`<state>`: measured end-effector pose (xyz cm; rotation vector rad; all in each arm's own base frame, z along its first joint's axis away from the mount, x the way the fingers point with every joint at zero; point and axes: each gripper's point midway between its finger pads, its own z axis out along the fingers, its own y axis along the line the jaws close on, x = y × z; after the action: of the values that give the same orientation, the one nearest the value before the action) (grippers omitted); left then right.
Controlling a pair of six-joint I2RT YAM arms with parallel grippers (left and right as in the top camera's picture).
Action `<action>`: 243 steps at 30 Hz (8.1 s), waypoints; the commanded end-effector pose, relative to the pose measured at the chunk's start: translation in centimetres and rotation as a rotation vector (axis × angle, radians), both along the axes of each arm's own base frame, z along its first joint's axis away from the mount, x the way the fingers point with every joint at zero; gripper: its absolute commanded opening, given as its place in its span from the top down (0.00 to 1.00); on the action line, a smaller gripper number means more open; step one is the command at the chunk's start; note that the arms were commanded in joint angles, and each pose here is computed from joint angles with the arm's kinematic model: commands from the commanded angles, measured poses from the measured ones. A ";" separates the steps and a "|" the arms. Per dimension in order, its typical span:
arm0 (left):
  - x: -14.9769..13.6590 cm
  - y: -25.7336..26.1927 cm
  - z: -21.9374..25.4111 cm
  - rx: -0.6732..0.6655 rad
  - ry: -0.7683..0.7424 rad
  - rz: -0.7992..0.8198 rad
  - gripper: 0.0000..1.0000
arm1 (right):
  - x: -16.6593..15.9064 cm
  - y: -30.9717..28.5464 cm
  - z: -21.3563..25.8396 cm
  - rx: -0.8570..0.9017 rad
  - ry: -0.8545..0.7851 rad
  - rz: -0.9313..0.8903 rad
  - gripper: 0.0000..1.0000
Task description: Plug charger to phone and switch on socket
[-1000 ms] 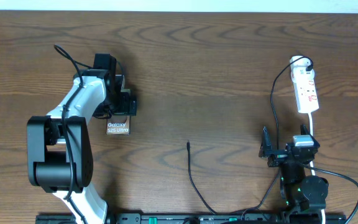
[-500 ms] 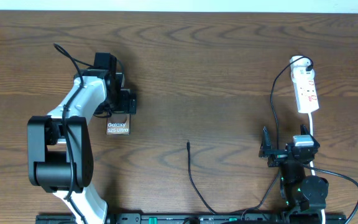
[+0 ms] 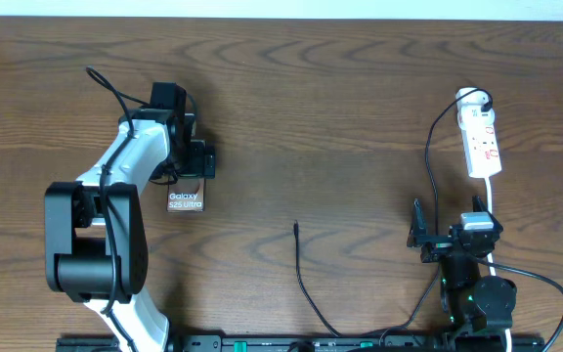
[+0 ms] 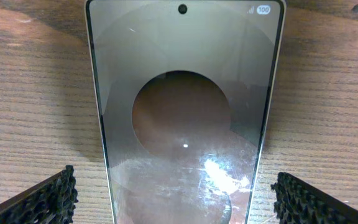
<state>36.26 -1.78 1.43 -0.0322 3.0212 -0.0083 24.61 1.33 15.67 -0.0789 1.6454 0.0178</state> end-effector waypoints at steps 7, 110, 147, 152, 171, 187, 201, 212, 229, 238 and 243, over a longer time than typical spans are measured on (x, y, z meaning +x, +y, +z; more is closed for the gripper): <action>-0.7 -0.6 -1.4 -0.032 0.038 0.010 0.02 | 0.0 0.1 0.0 -0.013 -0.001 0.004 0.01; -2.4 -0.4 -3.7 -0.018 0.129 0.012 0.03 | 0.0 0.1 0.0 -0.013 -0.001 0.004 0.01; -2.4 0.5 -3.7 0.034 0.130 0.015 0.02 | 0.0 0.1 0.0 -0.013 -0.001 0.004 0.01; -2.4 0.5 -3.7 0.034 0.130 0.015 0.02 | 0.0 0.1 0.0 -0.013 -0.001 0.005 0.01; -2.4 0.5 -3.7 0.034 0.131 0.015 0.12 | 0.0 0.1 0.0 -0.013 -0.001 0.005 0.01; -2.4 0.5 -3.7 0.034 0.130 0.015 0.19 | 0.0 0.1 0.0 -0.013 -0.001 0.004 0.01; -2.5 0.5 -3.7 0.033 0.134 0.015 0.24 | 0.0 0.1 0.0 -0.013 -0.001 0.005 0.01; -2.5 0.5 -3.7 0.034 0.134 0.015 0.30 | 0.0 0.1 0.0 -0.013 -0.001 0.005 0.01; -2.5 0.5 -3.7 0.034 0.134 0.015 0.72 | 0.0 0.1 0.0 -0.013 -0.001 0.004 0.01; -2.5 0.5 -3.7 0.034 0.134 0.015 0.92 | 0.0 0.1 0.0 -0.013 -0.001 0.004 0.01; -2.4 0.5 -3.6 0.034 0.129 0.015 0.92 | 0.0 0.1 0.0 -0.013 -0.001 0.004 0.01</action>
<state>35.36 -1.89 -0.36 -0.0369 3.0817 -0.0028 24.61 1.34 15.67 -0.0791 1.6454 0.0181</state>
